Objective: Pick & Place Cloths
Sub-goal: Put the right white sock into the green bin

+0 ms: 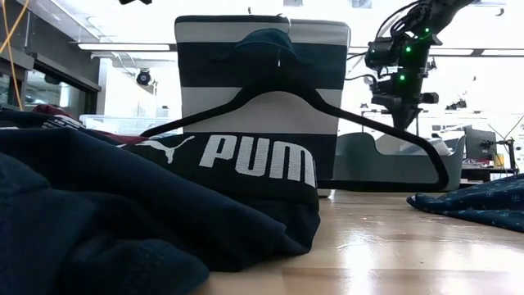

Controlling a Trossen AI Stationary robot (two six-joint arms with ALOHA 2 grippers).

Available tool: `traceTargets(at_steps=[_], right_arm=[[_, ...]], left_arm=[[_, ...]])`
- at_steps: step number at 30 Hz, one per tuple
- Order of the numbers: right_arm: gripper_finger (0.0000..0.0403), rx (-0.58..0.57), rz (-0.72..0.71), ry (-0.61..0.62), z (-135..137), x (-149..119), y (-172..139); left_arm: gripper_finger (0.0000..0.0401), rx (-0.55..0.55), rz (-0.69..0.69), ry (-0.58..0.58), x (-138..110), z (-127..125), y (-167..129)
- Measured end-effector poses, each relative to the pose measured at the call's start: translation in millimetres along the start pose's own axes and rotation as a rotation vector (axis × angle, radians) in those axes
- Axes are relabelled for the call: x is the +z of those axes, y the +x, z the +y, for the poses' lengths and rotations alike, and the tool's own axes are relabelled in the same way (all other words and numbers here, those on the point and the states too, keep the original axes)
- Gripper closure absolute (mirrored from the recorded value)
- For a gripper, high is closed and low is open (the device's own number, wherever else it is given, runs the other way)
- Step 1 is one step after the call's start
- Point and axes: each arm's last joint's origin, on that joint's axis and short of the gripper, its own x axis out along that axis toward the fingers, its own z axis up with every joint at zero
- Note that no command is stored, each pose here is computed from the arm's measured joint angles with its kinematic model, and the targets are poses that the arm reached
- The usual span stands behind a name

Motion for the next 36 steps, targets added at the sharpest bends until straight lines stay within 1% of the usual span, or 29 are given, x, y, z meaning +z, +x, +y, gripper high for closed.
traceTargets(at_steps=[4, 10, 14, 18, 21, 25, 31, 34, 36], right_arm=[[0.0398, 0.001, -0.012, 0.095, 0.1, 1.8, 1.1], [0.0398, 0.048, -0.001, 0.164, 3.9, 9.4, 18.1], [0.0398, 0.046, 0.028, 0.162, 6.8, 11.7, 30.7], [0.0398, 0.049, 0.013, 0.160, 8.5, 15.6, 37.6], [0.0398, 0.081, -0.012, 0.148, 9.8, 18.9, 38.6], [0.0398, 0.132, -0.032, 0.094, 12.0, 21.0, 38.3], [0.0398, 0.115, 0.004, 0.078, 11.2, 17.3, 38.4], [0.0386, 0.107, 0.024, 0.086, 11.0, 15.4, 38.4], [0.0366, 0.105, 0.034, 0.103, 10.9, 14.4, 38.4]], left_arm=[[0.0396, 0.000, 0.000, 0.000, 0.0, 0.0, -0.1], [0.0396, 0.000, 0.000, 0.000, 0.0, 0.0, -0.1], [0.0396, 0.000, 0.000, 0.000, 0.0, 0.0, -0.1], [0.0396, 0.000, 0.000, 0.000, 0.0, 0.0, -0.1], [0.0396, 0.000, 0.000, 0.000, 0.0, 0.0, -0.1], [0.0396, 0.000, 0.000, 0.000, 0.0, 0.0, -0.1], [0.0396, 0.000, 0.000, 0.000, 0.0, 0.0, 0.0], [0.0396, 0.000, 0.000, 0.000, 0.0, 0.0, 0.0], [0.0396, 0.000, 0.000, 0.000, 0.0, 0.0, -0.1]])
